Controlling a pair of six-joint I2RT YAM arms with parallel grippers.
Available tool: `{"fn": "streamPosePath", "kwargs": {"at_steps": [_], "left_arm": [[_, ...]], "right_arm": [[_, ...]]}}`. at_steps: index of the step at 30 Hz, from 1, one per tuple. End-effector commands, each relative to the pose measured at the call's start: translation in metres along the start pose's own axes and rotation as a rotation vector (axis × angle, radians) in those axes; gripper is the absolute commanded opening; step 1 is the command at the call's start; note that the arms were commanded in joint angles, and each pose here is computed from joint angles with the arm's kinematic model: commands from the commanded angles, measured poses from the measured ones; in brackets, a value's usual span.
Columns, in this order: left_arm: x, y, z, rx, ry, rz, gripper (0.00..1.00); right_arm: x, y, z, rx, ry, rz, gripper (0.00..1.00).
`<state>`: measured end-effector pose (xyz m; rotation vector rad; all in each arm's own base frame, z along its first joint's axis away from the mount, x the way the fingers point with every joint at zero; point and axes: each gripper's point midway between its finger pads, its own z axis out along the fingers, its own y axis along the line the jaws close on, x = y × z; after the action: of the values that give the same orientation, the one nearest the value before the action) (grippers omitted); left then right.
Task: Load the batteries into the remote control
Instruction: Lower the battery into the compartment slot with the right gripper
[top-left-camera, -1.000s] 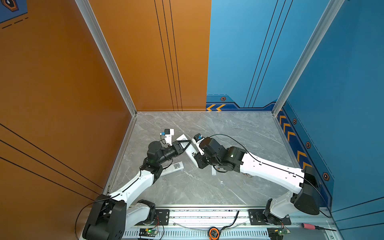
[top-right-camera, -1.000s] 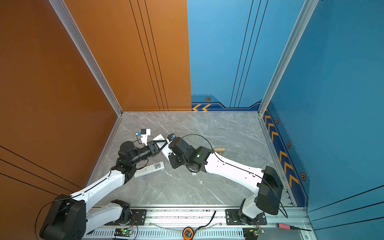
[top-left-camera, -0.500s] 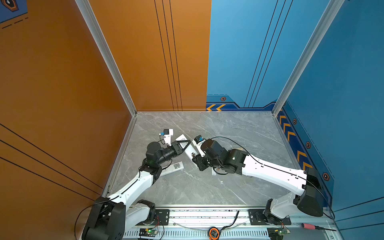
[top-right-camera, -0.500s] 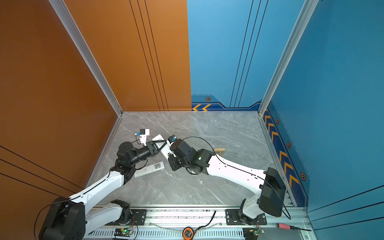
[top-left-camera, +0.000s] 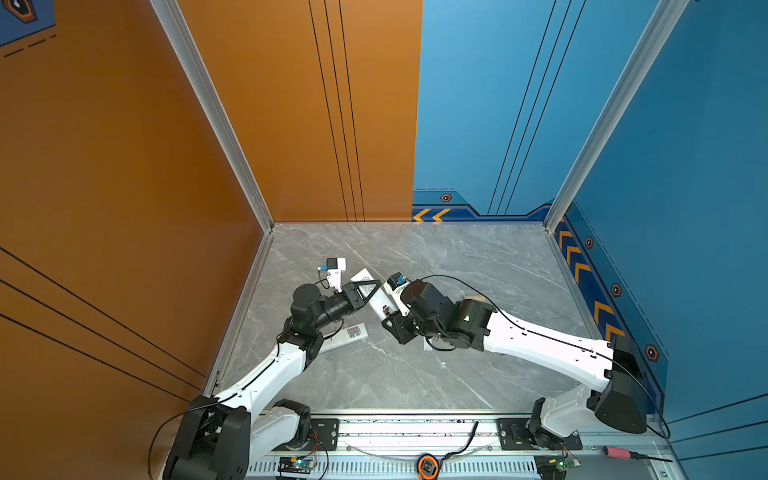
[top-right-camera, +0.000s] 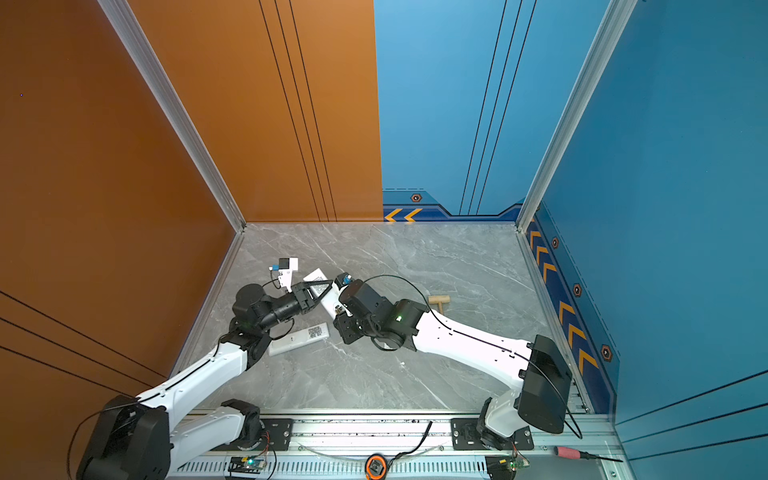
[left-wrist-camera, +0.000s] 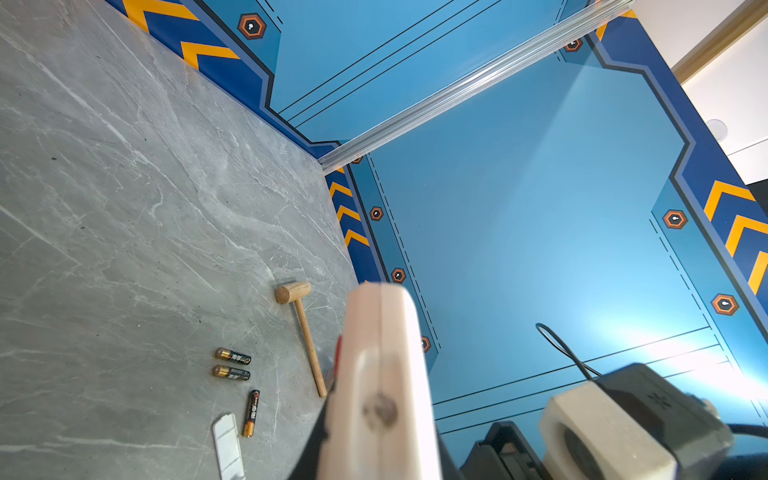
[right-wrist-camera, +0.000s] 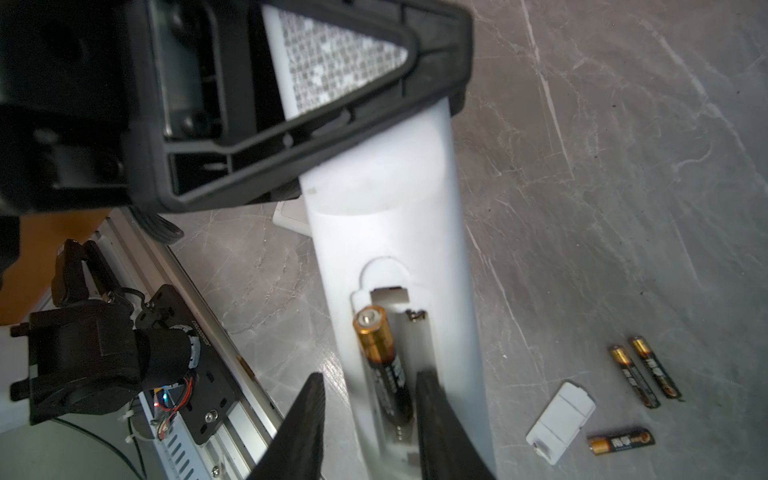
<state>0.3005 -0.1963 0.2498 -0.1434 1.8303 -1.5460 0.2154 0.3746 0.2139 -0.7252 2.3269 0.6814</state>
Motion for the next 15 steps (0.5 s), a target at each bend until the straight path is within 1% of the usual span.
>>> {"fn": "streamPosePath", "kwargs": {"at_steps": [1,5,9,13,15], "left_arm": [[-0.007,-0.022,-0.004,0.073,-0.012,0.051,0.00],[-0.006,-0.022,-0.003,0.068,0.003,0.059,0.00],[-0.004,-0.024,-0.003,0.066,0.029,0.066,0.00],[0.001,-0.027,-0.002,0.071,0.085,0.076,0.00],[0.005,-0.030,-0.001,0.086,0.114,0.075,0.00]], "right_arm": [[0.009,-0.005,-0.011,0.034,0.052,-0.042,0.44],[0.008,-0.005,-0.023,0.045,0.068,-0.084,0.49],[0.004,-0.008,-0.054,0.074,0.088,-0.166,0.50],[-0.002,-0.012,-0.089,0.078,0.106,-0.297,0.51],[-0.004,-0.014,-0.096,0.059,0.136,-0.368,0.50]]}}
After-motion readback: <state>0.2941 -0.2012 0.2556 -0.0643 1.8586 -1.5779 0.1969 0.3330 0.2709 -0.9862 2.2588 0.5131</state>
